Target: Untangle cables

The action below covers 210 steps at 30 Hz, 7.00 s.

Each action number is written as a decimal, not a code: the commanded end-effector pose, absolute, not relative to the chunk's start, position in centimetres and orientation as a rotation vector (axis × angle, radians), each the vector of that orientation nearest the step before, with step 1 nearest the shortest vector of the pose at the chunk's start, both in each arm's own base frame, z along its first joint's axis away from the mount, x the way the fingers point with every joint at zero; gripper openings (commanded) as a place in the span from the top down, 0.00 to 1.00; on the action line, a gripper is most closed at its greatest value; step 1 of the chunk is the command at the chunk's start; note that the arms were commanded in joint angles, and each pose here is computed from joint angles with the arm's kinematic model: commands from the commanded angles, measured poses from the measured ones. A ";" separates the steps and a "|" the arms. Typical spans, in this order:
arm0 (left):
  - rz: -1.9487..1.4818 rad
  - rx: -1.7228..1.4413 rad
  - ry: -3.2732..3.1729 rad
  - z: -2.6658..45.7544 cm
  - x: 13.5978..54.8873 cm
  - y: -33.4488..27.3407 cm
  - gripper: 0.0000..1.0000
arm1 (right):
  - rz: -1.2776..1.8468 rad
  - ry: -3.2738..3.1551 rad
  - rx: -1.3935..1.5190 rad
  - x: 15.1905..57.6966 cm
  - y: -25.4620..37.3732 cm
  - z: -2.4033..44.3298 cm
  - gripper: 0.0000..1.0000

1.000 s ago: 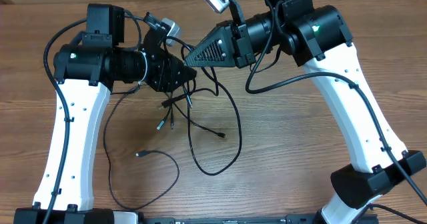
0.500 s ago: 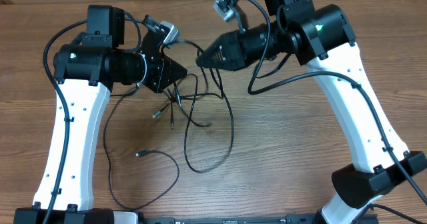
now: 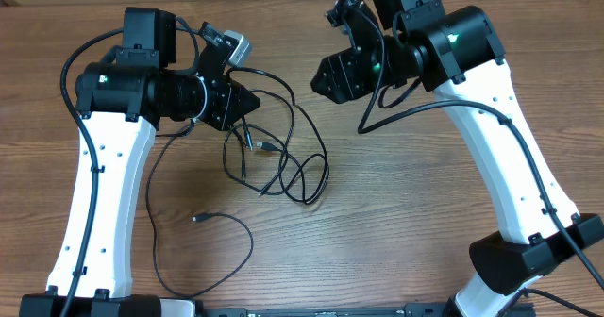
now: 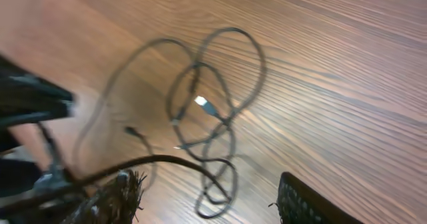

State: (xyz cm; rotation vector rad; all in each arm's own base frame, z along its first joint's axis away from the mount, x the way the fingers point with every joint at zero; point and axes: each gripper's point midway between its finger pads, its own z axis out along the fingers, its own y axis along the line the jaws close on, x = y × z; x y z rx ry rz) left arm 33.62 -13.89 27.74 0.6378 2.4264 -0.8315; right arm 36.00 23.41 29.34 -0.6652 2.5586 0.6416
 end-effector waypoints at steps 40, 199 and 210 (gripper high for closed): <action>-0.988 0.226 2.269 33.4 33.1 -6.1 0.96 | 0.813 2.771 -0.479 34.4 28.2 16.2 0.17; -0.319 -0.269 3.064 17.5 32.6 -5.1 0.00 | 1.313 2.269 -0.346 41.1 10.9 28.7 0.96; -0.520 0.260 2.689 20.2 38.8 -16.1 0.00 | 1.751 2.045 -0.590 36.4 18.7 33.3 0.96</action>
